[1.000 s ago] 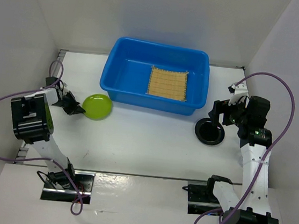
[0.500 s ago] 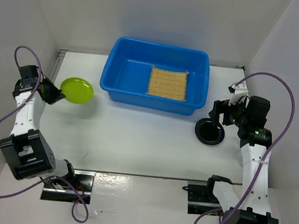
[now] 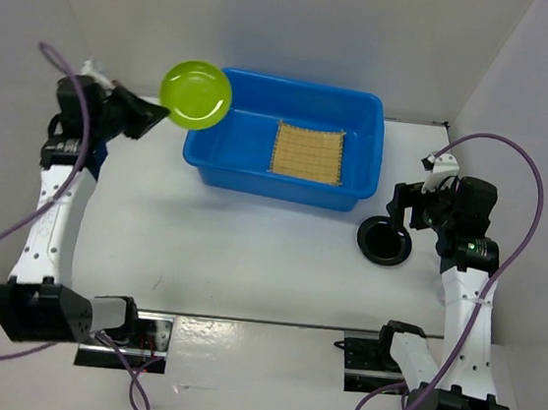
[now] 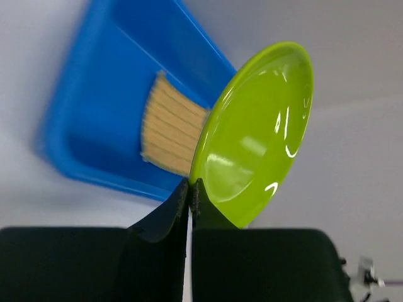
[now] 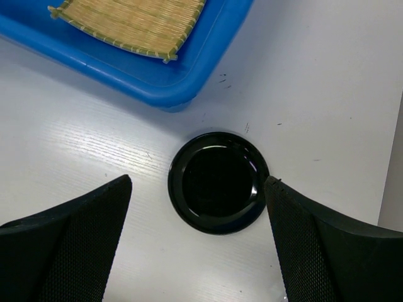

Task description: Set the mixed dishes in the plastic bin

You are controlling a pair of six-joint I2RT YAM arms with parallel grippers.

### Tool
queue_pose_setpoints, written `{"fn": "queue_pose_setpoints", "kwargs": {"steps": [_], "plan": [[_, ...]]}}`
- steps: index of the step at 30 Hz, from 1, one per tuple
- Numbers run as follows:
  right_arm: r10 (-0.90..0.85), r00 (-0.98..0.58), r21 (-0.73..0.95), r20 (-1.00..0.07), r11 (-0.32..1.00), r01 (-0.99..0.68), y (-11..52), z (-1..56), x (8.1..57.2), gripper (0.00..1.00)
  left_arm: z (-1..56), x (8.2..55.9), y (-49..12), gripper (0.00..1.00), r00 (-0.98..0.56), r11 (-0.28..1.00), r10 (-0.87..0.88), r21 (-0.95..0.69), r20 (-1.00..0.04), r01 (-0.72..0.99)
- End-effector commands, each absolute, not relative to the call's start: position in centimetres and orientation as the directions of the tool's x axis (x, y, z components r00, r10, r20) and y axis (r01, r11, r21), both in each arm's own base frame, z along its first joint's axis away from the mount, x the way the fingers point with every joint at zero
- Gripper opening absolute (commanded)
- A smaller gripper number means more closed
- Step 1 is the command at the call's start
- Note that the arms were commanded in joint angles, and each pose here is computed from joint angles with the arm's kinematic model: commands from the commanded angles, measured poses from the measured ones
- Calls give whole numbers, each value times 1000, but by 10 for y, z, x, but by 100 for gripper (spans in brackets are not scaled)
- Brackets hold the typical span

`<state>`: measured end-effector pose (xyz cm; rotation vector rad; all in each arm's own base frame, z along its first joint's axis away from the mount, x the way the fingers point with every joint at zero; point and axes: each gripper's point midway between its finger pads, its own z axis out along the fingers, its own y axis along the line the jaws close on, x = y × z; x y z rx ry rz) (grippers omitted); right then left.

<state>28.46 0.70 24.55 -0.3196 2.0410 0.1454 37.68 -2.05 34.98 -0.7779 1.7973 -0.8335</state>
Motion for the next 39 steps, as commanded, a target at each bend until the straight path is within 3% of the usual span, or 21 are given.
{"fn": "queue_pose_setpoints", "kwargs": {"steps": [1,6,9,11,13,14,15,17,19,20,21,24,25,28,36,39], "plan": [[-153,-400,-55,-904,968,-245,-1,257,293,90,369,411,-76,0,-412,570,-745,-821,-524,13],[-151,-408,-52,-900,968,-245,-1,253,292,90,362,461,-176,0,-556,679,-566,-726,-609,105],[-151,-408,-52,-900,968,-245,-1,253,292,90,320,488,-217,0,-649,725,-491,-685,-581,65],[-151,-408,-52,-900,968,-245,-1,253,292,90,329,501,-231,0,-636,736,-471,-670,-611,99],[-147,-408,-48,-901,969,-244,-2,253,292,90,295,517,-242,0,-675,769,-437,-637,-594,63],[-147,-408,-48,-901,969,-244,-2,253,292,90,316,522,-252,0,-653,763,-428,-637,-625,110],[-147,-408,-48,-901,969,-244,-2,253,292,90,278,530,-261,0,-707,785,-402,-616,-581,60],[-147,-408,-48,-901,969,-244,-2,253,292,90,270,551,-275,0,-704,787,-388,-611,-595,82],[-147,-406,-44,-902,967,-252,0,253,292,90,259,552,-279,0,-721,803,-370,-593,-586,70],[-147,-406,-44,-902,967,-252,0,253,292,90,215,564,-284,0,-751,815,-358,-579,-555,40],[-147,-406,-44,-902,967,-252,0,253,292,90,231,567,-288,0,-741,778,-372,-623,-559,80],[-146,-404,-40,-903,965,-260,2,254,292,90,193,576,-293,0,-768,779,-384,-627,-513,29],[-143,-405,-40,-903,967,-251,-1,254,292,90,213,580,-294,0,-735,764,-396,-642,-550,68],[-151,-403,-48,-903,966,-255,-2,254,292,90,141,581,-302,0,-810,771,-372,-637,-452,1],[-146,-428,-35,-892,966,-256,-2,246,296,90,99,581,-312,1,-849,755,-345,-656,-401,3],[-143,-444,-27,-884,966,-257,-2,242,295,90,87,582,-312,7,-852,764,-328,-645,-408,15]]}}
